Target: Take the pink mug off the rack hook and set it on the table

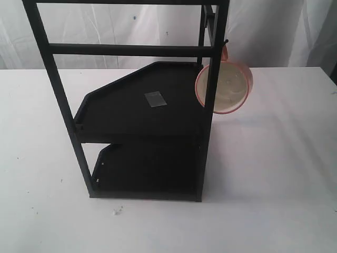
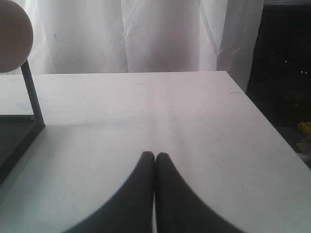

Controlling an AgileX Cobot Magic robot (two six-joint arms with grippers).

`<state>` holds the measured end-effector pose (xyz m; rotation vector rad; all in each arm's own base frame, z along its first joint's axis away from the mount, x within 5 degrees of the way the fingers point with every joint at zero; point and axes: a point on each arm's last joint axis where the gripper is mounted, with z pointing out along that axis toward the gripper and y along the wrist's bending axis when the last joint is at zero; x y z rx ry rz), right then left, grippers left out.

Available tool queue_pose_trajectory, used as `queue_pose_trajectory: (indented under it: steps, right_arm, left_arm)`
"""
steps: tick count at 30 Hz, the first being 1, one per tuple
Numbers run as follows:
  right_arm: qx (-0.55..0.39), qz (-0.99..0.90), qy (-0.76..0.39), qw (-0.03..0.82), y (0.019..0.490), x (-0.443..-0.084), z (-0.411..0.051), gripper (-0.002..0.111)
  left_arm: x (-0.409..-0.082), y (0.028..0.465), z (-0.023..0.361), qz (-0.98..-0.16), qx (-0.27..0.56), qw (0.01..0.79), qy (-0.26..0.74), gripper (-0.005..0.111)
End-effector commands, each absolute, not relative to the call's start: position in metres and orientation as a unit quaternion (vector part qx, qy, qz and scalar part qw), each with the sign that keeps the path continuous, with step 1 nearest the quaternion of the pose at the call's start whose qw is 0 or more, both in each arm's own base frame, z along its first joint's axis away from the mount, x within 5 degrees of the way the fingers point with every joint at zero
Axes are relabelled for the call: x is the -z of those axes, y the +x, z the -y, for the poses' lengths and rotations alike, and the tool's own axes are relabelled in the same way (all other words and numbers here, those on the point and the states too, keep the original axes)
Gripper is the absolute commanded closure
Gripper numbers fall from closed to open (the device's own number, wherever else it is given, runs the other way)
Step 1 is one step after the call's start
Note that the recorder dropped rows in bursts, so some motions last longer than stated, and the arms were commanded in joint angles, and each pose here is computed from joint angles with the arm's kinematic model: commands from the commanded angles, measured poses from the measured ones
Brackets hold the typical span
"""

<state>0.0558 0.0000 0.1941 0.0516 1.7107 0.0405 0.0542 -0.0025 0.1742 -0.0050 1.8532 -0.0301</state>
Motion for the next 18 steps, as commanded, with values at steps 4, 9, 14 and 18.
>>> queue_pose_trajectory:
  steps: [4,9,14,18]
  right_arm:
    - [-0.016,-0.743,0.024,0.668,0.056,-0.196,0.0,0.108]
    - [-0.043,-0.72,0.05,0.69,0.056,-0.201,0.0,0.108]
    - [-0.139,-0.705,0.142,0.681,0.056,-0.202,-0.001,0.108]
    - [-0.156,-0.694,0.157,0.685,0.056,-0.204,0.0,0.108]
  left_arm:
    - [-0.174,0.054,0.002,-0.798,0.012,0.603,-0.004,0.107]
    - [-0.174,0.054,0.002,-0.798,0.012,0.603,-0.004,0.107]
    - [-0.174,0.054,0.002,-0.798,0.012,0.603,-0.004,0.107]
    - [-0.174,0.054,0.002,-0.798,0.012,0.603,-0.004,0.107]
